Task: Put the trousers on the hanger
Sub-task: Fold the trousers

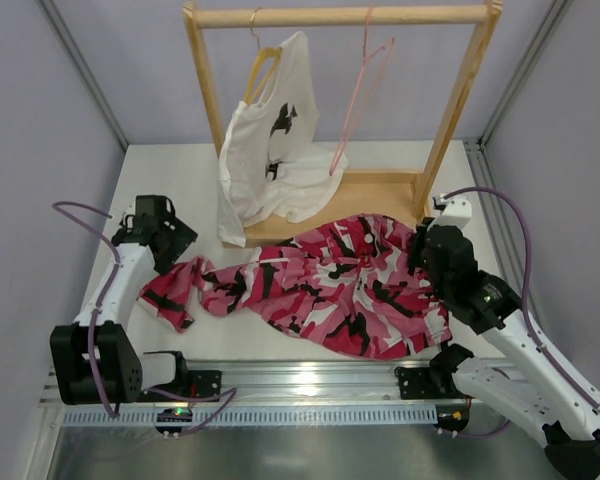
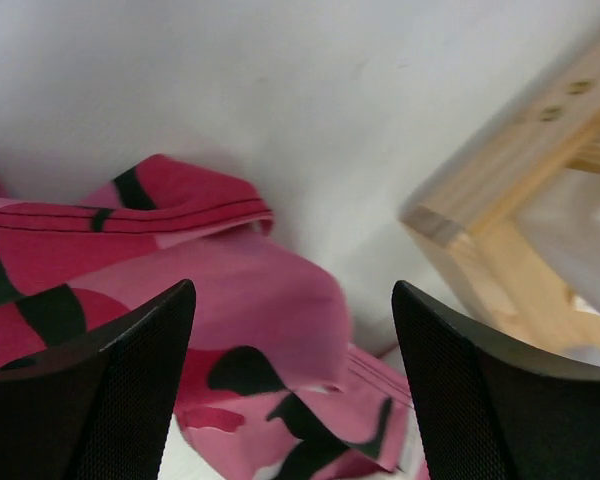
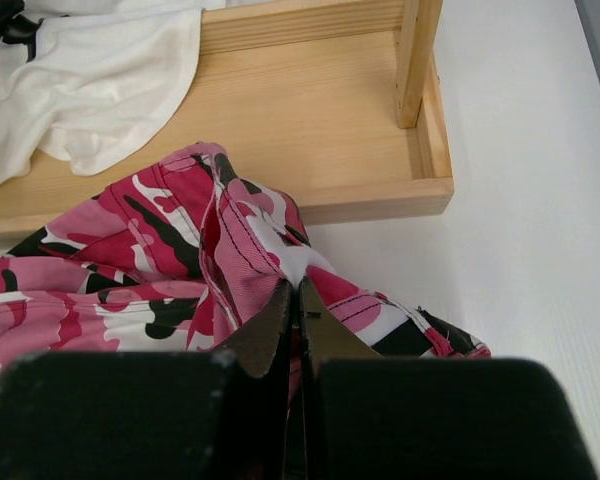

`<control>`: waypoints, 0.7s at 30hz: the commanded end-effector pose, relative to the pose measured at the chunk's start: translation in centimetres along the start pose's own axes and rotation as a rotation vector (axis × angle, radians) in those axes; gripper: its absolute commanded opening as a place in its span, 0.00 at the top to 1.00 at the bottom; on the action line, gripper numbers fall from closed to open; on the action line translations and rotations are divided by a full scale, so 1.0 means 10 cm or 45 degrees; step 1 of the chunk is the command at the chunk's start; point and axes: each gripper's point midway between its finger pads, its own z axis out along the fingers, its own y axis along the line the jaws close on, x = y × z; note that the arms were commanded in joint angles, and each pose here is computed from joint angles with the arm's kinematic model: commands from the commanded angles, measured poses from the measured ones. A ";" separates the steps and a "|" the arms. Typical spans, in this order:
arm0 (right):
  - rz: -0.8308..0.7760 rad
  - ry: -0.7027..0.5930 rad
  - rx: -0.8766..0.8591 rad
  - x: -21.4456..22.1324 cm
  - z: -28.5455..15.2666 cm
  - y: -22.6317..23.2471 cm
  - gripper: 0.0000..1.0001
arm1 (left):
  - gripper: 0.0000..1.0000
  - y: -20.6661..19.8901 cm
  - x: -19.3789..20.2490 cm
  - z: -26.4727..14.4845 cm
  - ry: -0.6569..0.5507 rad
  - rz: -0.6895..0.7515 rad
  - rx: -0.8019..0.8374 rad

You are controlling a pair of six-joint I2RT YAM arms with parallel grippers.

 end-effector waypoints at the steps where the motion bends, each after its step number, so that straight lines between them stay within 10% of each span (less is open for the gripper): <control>1: 0.051 -0.066 -0.070 -0.16 -0.04 0.10 0.96 | 0.20 0.07 0.10 0.17 0.095 0.025 0.049; 9: 0.061 -0.047 -0.129 -0.11 0.01 0.21 0.96 | 0.33 0.03 0.70 0.44 0.419 0.175 0.194; 16: 0.047 -0.042 -0.115 -0.08 0.04 0.20 0.96 | 1.00 0.07 1.19 0.23 0.558 0.256 0.274; 21: 0.033 -0.042 -0.075 -0.10 0.07 0.17 0.96 | 1.00 -0.21 1.30 -0.39 0.487 0.463 0.443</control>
